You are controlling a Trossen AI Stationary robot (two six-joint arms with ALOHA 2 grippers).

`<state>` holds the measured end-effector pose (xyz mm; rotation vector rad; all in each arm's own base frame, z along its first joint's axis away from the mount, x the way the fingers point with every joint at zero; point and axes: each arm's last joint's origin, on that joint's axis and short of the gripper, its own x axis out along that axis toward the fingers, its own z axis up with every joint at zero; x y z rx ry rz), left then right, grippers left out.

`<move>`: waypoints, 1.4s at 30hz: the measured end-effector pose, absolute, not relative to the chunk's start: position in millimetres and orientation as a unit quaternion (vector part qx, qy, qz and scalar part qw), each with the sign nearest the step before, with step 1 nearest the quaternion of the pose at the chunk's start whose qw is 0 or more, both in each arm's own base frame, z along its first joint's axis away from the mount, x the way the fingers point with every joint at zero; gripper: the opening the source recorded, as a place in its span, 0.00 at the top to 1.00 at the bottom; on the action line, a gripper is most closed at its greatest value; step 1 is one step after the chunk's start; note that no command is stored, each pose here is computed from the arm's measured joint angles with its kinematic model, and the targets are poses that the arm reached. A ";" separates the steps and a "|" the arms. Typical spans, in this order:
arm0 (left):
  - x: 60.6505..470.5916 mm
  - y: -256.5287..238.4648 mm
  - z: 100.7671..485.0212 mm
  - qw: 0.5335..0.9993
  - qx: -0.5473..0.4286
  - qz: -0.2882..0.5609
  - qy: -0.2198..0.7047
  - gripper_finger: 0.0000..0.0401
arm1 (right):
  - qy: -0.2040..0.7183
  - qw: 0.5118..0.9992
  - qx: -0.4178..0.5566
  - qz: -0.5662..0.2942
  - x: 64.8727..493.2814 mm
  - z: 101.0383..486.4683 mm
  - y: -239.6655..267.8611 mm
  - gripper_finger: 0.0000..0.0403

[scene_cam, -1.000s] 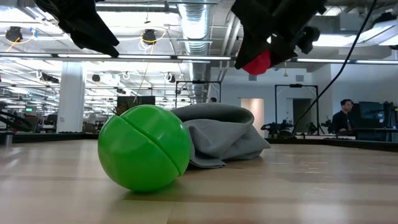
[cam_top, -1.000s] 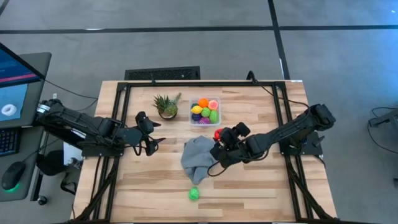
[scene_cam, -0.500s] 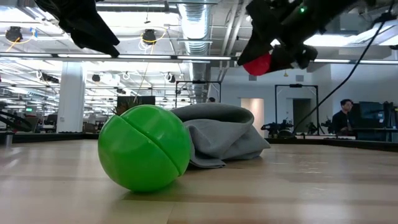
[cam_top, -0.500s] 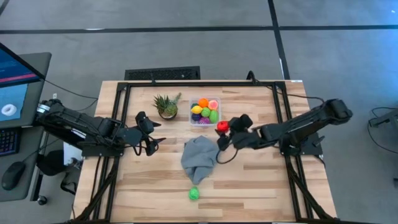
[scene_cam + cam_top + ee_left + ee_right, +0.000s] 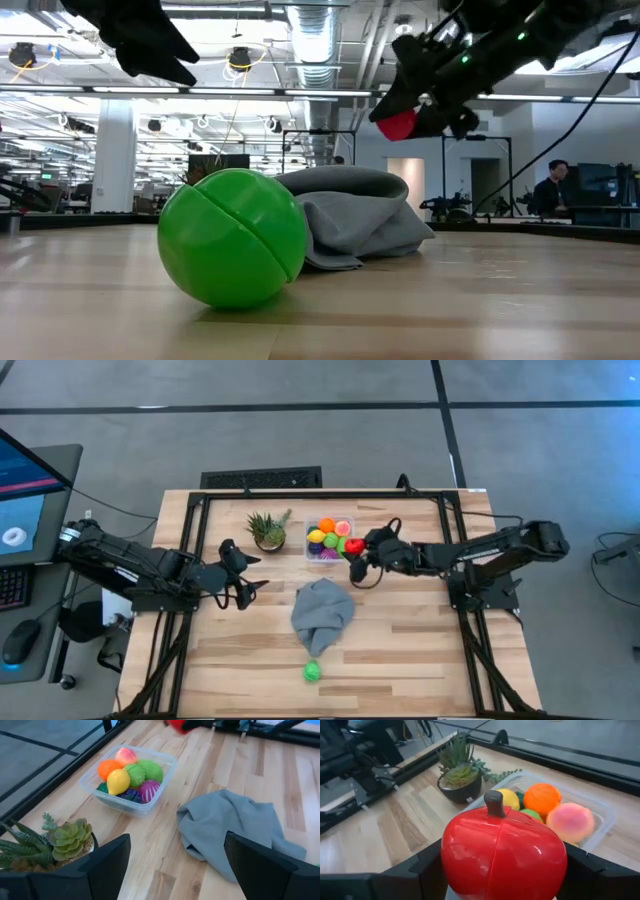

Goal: Pick and placing Produce into tupperware
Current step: Put the red apple into the transparent container

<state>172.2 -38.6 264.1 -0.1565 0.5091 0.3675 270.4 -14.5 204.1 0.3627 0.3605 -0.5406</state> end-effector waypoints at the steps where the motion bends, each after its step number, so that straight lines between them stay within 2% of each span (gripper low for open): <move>1: 172.4 -38.8 264.5 0.949 -0.079 0.180 0.248 0.22 | 0.174 0.933 0.179 -0.261 271.7 201.2 -18.5 0.26; 21: 172.5 -38.6 264.7 0.946 -0.107 0.189 0.240 0.22 | 0.178 0.938 0.205 -0.216 301.5 148.9 -52.3 0.26; 42: 172.3 -37.7 265.1 0.945 -0.103 0.205 0.234 0.22 | 0.177 0.931 0.218 -0.233 297.7 145.4 -76.2 0.27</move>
